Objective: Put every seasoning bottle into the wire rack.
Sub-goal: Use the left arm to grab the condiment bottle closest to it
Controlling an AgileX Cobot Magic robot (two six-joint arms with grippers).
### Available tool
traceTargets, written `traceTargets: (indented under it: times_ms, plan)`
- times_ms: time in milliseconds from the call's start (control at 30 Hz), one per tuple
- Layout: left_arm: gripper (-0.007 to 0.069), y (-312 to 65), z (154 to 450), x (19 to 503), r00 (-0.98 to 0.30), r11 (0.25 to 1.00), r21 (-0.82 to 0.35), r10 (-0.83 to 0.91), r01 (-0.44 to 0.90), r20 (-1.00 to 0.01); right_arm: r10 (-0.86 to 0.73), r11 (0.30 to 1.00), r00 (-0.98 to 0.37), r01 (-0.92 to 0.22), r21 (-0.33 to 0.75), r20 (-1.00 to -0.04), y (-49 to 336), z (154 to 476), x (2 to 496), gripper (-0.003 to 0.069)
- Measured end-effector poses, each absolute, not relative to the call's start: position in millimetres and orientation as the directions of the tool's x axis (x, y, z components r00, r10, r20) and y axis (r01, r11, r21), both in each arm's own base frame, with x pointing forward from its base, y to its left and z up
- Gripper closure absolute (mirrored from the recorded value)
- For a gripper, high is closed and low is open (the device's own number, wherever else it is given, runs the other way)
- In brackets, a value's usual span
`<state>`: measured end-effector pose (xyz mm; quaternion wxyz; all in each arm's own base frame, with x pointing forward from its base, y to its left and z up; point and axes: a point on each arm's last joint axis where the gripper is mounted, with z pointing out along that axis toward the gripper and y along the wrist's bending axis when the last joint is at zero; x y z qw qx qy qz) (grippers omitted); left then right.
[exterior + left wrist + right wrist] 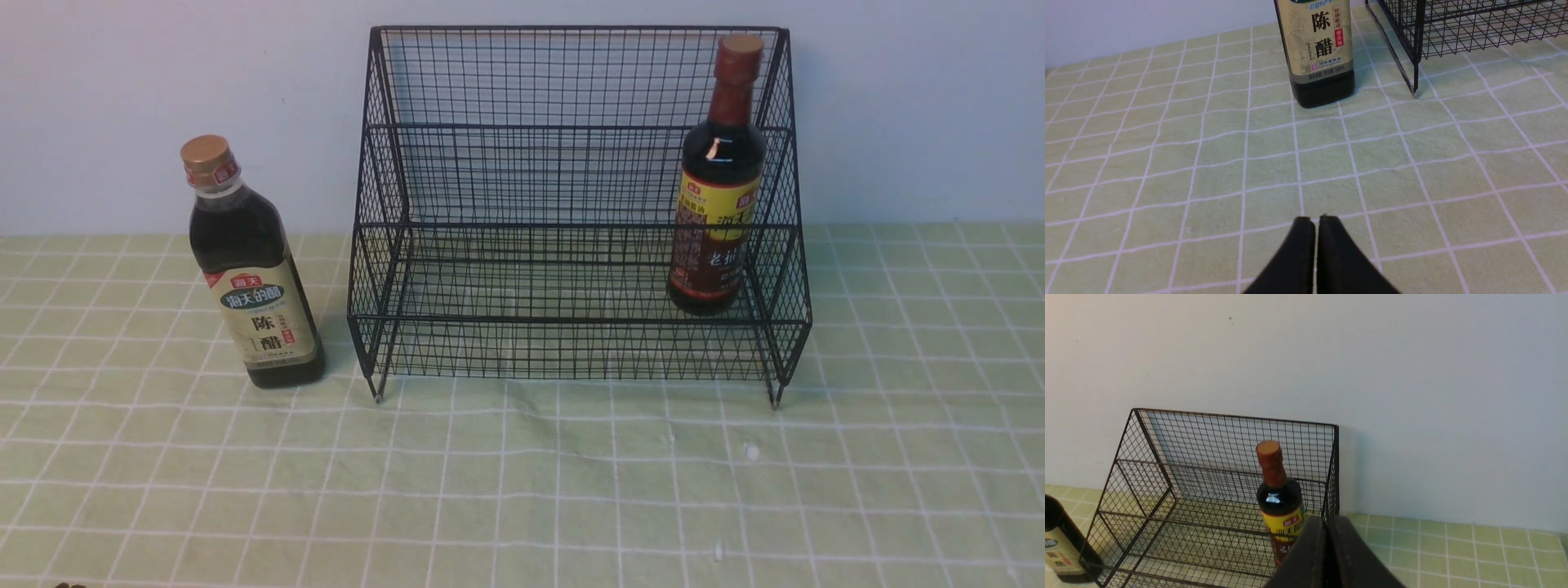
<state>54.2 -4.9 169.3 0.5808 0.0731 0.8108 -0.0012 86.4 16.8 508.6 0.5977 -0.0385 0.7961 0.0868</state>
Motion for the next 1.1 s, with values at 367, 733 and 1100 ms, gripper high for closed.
traceTargets:
  times_ms: [367,733,1100]
  plan:
    - [0.0631,-5,169,54,-0.315,0.989,0.083,0.117,0.120,-0.942,0.195,0.949,-0.133,-0.226,0.221,-0.972,9,380,25,0.0671]
    - [0.0631,-5,169,54,-0.315,0.989,0.083,0.117,0.120,-0.942,0.125,0.960,-0.224,-0.217,0.174,-0.967,11,286,35,0.0671]
    - [0.0631,-5,169,54,-0.315,0.989,0.083,0.117,0.120,-0.942,0.020,1.000,-0.105,0.006,0.019,-0.994,0,202,54,0.0671]
